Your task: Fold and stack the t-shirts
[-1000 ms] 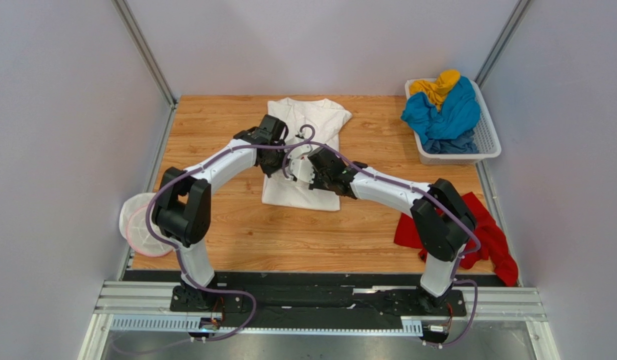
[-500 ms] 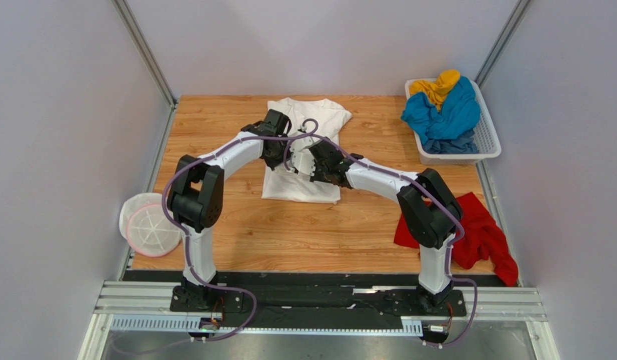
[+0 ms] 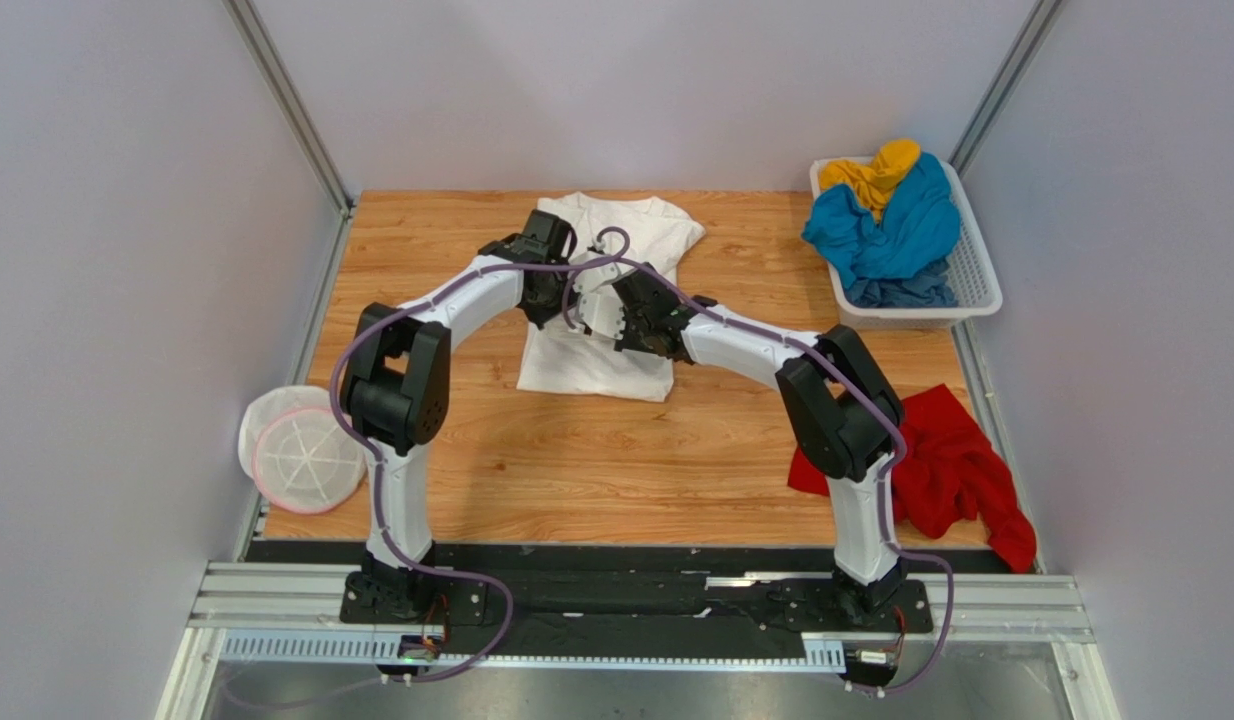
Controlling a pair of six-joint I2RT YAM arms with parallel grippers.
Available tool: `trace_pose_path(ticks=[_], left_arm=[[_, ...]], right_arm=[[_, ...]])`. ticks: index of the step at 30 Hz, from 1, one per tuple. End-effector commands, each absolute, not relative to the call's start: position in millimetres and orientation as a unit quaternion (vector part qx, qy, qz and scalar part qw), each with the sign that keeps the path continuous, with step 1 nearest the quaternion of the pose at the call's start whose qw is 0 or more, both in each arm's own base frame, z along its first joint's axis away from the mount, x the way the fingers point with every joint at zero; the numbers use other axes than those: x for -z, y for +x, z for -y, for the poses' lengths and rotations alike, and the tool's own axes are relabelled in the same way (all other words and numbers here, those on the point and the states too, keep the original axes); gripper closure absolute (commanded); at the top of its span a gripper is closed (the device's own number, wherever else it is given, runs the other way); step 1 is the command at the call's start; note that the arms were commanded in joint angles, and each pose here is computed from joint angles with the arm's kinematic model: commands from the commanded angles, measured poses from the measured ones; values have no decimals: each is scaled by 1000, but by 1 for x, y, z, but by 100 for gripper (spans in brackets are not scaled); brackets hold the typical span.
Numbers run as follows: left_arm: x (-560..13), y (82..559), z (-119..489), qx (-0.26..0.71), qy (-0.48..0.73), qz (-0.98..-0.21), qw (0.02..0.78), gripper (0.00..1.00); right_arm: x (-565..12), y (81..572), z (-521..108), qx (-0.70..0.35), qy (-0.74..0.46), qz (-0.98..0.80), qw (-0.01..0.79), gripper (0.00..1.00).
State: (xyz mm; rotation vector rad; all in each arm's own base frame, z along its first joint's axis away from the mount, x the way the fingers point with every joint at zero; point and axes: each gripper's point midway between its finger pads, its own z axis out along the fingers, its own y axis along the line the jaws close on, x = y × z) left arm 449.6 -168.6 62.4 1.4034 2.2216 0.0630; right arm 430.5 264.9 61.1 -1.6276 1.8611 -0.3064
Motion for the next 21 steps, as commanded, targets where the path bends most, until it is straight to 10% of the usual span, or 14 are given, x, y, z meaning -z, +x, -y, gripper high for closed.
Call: trace_pose_path(ticks=[1, 7, 21], left_arm=[[-66, 455, 179, -23, 540, -799, 261, 100], [-78, 473, 180, -46, 518, -798, 306, 85], [-102, 498, 172, -95, 462, -804, 362, 74]], right_arm=[[-87, 464, -272, 141, -578, -710, 378, 96], [-90, 471, -270, 157, -564, -714, 385, 71], [-106, 485, -264, 195, -537, -715, 404, 60]])
